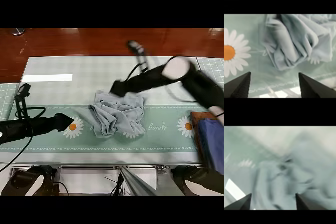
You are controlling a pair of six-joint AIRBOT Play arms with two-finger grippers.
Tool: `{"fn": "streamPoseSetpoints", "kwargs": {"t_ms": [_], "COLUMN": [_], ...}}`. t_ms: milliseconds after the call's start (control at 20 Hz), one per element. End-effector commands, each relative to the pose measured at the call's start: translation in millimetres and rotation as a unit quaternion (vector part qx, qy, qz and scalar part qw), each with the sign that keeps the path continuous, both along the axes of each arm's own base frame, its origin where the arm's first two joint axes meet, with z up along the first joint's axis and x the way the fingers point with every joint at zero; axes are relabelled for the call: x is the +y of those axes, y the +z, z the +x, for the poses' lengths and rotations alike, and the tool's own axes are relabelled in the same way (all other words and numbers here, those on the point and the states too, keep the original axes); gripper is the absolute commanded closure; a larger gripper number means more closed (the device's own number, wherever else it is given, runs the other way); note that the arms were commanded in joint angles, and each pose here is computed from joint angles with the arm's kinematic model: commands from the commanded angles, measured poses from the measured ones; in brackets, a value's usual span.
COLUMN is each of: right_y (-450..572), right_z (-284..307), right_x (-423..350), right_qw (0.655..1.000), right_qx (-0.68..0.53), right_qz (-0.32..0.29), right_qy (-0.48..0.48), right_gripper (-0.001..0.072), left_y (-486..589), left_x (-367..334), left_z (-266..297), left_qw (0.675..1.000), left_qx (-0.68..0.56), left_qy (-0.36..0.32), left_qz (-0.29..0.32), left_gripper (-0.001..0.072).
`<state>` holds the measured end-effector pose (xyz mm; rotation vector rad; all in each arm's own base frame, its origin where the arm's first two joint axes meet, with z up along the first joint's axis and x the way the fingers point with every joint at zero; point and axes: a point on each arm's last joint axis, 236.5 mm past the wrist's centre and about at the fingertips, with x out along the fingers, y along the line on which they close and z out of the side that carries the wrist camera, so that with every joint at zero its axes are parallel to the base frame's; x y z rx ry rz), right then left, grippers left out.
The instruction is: Fold the shirts.
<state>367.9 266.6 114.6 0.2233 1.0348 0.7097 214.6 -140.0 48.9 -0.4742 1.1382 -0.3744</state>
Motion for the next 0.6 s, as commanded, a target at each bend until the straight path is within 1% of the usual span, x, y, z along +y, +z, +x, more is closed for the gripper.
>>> {"fn": "streamPoseSetpoints", "kwargs": {"t_ms": [0,100,200,300,400,550], "right_y": [29.8,1.3,-48.5,-94.1,-128.8,-144.7], "right_z": [38.9,26.5,-1.6,-29.0,-47.8,-47.8], "right_x": [-157.9,-240.5,-281.4,-281.7,-266.2,-249.0], "right_qw": [0.987,0.968,0.947,0.94,0.939,0.937], "right_qx": [-0.025,0.013,0.074,0.124,0.158,0.174], "right_qz": [-0.051,-0.069,-0.053,-0.035,-0.02,0.022], "right_qy": [-0.148,-0.241,-0.307,-0.317,-0.304,-0.303], "right_gripper": [0.0087,0.0098,0.0098,0.0098,0.0098,0.0098], "left_y": [-17.4,-34.6,-49.0,-68.8,-87.4,-108.4], "left_x": [-16.3,-16.9,-18.9,-33.4,-53.0,-76.5], "left_z": [-19.4,-6.8,19.0,25.8,23.1,28.4], "left_qw": [0.997,0.997,0.998,0.993,0.985,0.977], "left_qx": [0.06,0.065,0.068,0.109,0.151,0.18], "left_qy": [-0.045,-0.042,-0.011,-0.01,-0.033,-0.034], "left_qz": [-0.013,-0.007,-0.015,-0.045,-0.077,-0.112], "left_gripper": [0.0005,0.0005,0.0005,0.0004,0.0004,0.0005]}}
